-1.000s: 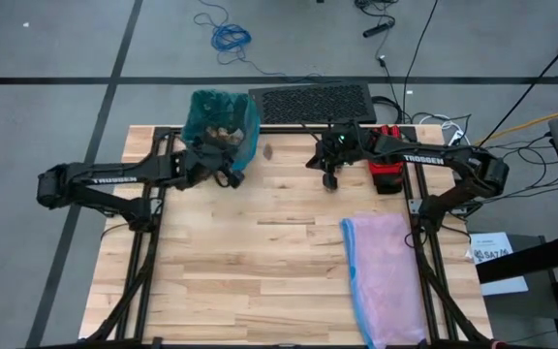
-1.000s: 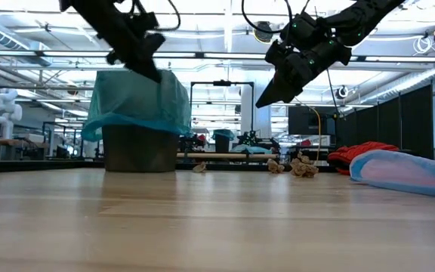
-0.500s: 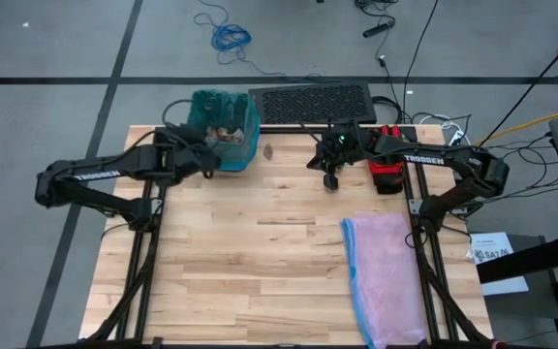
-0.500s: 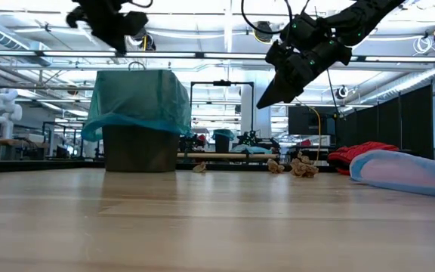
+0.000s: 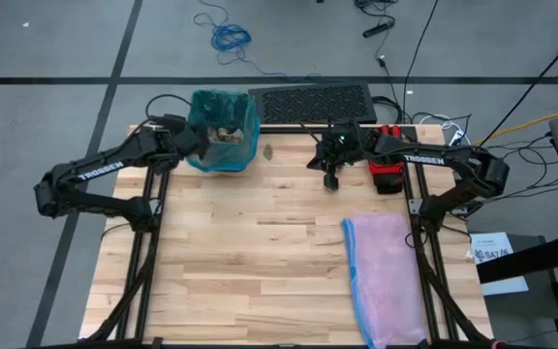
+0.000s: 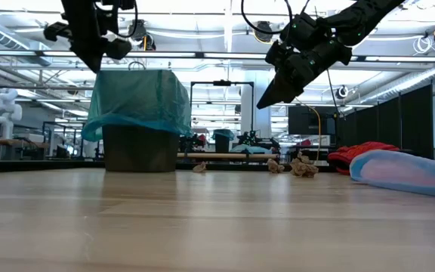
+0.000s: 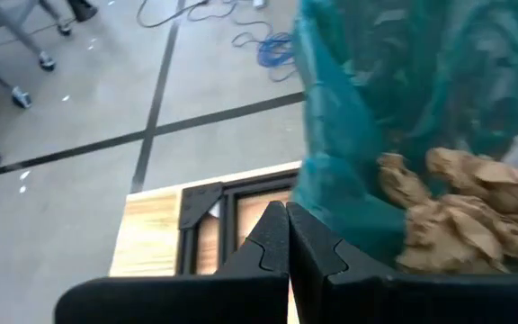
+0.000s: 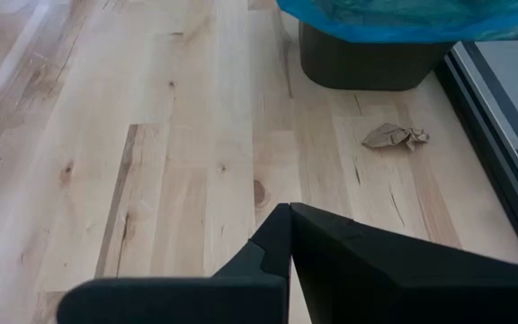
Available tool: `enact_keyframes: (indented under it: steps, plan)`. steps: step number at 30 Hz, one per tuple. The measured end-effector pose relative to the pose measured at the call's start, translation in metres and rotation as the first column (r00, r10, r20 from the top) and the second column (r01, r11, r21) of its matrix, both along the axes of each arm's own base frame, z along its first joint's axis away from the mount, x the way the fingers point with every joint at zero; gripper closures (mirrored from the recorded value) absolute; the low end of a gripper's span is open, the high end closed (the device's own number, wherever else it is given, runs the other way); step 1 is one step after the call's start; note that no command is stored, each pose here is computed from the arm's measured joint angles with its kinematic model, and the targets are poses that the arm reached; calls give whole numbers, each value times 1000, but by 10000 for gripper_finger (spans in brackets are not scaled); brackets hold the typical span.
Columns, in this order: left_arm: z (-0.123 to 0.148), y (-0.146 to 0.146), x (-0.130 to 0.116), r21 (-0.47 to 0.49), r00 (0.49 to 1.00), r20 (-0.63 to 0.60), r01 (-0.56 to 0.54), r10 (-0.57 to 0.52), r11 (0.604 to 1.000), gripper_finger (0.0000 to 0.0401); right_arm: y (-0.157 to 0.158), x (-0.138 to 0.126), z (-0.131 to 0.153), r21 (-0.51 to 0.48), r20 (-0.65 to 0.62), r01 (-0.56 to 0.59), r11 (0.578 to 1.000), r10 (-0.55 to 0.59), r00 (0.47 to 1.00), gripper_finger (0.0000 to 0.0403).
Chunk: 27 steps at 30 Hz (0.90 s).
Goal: Place trash/remove bag and relplace
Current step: Adjust the black trash bin
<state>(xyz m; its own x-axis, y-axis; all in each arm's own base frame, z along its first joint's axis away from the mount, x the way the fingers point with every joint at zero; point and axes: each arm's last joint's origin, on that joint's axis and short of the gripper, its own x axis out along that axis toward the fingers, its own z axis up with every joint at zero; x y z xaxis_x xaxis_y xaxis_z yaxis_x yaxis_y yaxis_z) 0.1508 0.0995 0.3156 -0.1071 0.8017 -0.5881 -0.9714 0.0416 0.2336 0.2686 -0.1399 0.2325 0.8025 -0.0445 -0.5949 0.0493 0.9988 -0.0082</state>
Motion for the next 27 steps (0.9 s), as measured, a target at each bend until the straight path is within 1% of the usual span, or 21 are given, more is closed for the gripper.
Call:
enact_keyframes:
  steps: [4, 10, 15, 17, 21, 23, 27]
  plan:
    - [0, 7, -4, -10, 999, -5, -33, 33, 999, 401, 0, 0, 0, -3, 0, -2, 1000, 2, 1000, 403]
    - [0, 14, -8, -45, 999, -6, -32, 32, 998, 401, 0, 0, 0, -8, -1, -6, 1000, 6, 1000, 403]
    - [-3, 22, 1, -26, 998, 44, 53, -52, 998, 401, 0, 0, 0, -9, -1, -7, 1000, 7, 1000, 403]
    - [-6, 27, 5, -15, 993, 86, 85, -84, 996, 401, 0, 0, 0, -9, -1, -7, 1000, 7, 1000, 403]
    - [-11, 33, 6, -25, 986, 117, 123, -119, 992, 401, 0, 0, 0, -7, -3, -8, 1000, 8, 1000, 403]
    - [-11, 35, 8, -31, 978, 137, 162, -156, 986, 401, 0, 0, 0, -7, -3, -8, 1000, 8, 1000, 403]
    - [-8, 39, 17, -3, 955, 187, 233, -228, 973, 401, 0, 0, 0, -6, -3, -9, 1000, 9, 1000, 403]
